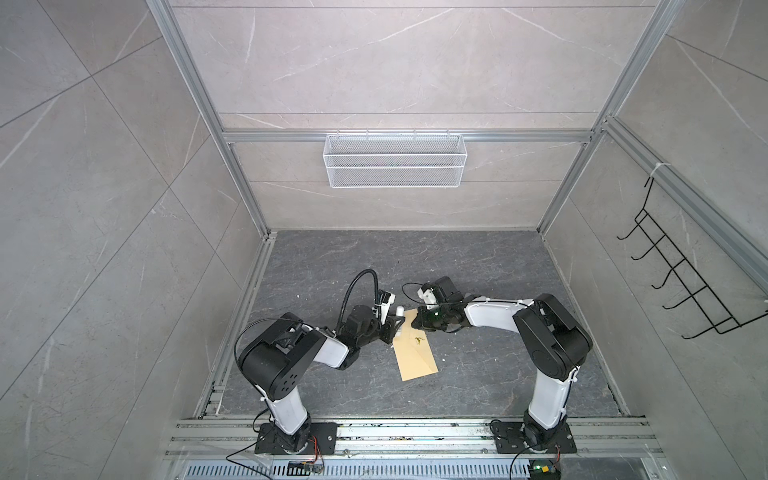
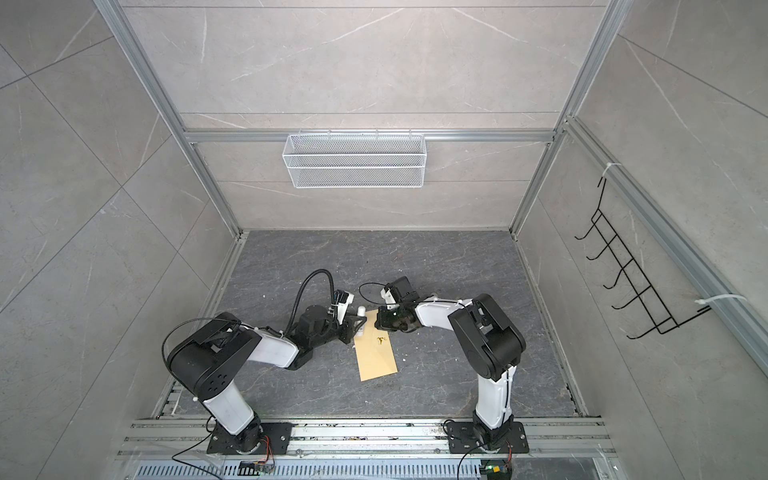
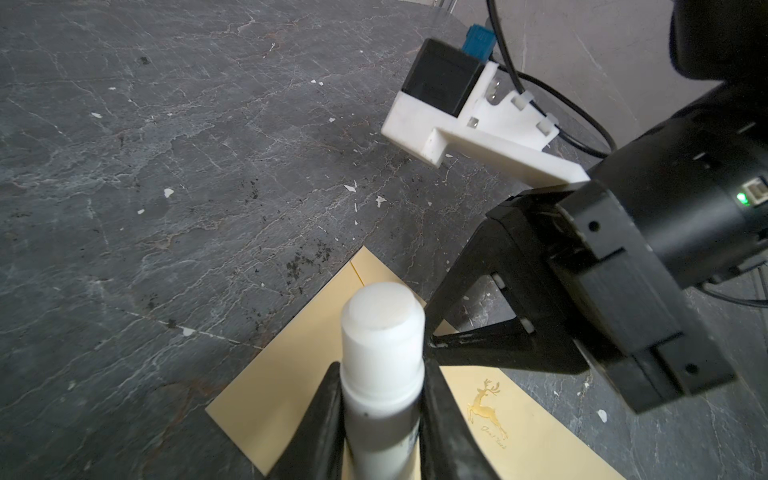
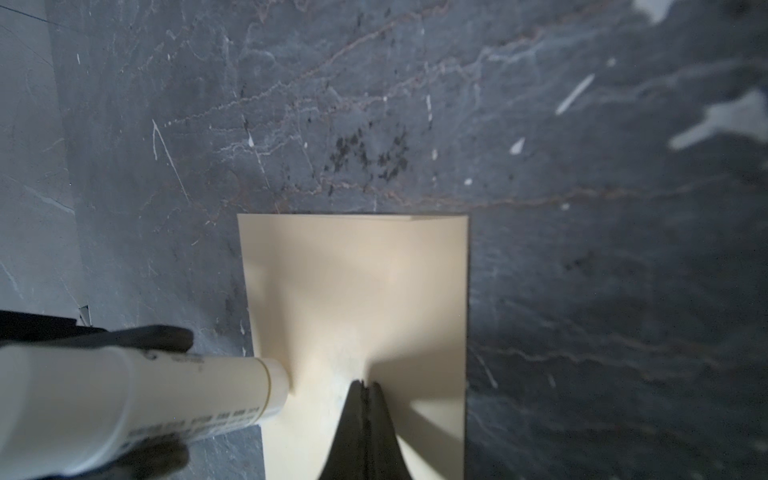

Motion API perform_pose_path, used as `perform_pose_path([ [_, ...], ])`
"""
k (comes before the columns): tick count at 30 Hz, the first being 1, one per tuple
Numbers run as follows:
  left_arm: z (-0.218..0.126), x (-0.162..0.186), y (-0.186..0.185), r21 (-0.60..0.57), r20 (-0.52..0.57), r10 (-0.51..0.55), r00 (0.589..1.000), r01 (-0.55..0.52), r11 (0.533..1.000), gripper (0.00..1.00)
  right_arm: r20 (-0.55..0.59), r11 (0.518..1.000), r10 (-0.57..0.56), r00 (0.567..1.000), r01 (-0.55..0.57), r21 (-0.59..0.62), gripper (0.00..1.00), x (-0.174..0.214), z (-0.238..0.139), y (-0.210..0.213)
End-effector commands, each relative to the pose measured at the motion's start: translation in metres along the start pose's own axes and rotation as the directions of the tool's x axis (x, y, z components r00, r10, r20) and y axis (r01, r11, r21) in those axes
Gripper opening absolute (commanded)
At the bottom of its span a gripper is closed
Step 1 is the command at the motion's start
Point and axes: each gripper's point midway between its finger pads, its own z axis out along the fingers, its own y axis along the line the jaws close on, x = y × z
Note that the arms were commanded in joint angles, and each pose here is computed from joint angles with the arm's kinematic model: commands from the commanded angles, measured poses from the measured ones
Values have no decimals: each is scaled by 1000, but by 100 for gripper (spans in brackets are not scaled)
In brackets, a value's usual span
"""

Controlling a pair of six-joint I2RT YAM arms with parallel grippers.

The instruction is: Place the letter into the envelope and seal it

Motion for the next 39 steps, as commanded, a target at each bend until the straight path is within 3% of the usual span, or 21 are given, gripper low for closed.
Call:
perform_pose_path([
  [1,-2,1,2,-24,-2,22,1000,-22,999,0,-48,999,16,999,-15,31,0,16,7,-15],
  [14,1,0,2,-17,2,6,1000,-6,1000,0,-123,1000,-3,992,3,4,0,72,-4,-6],
  [30,3,-1,2,-11,5,6,1000,-6,1000,0,-176,993,76,981,-59,98,0,140,-33,-46],
  [39,5,-1,1,-5,4,-5,1000,5,1000,0,-126,997,30,992,-21,70,0,98,-17,-24],
])
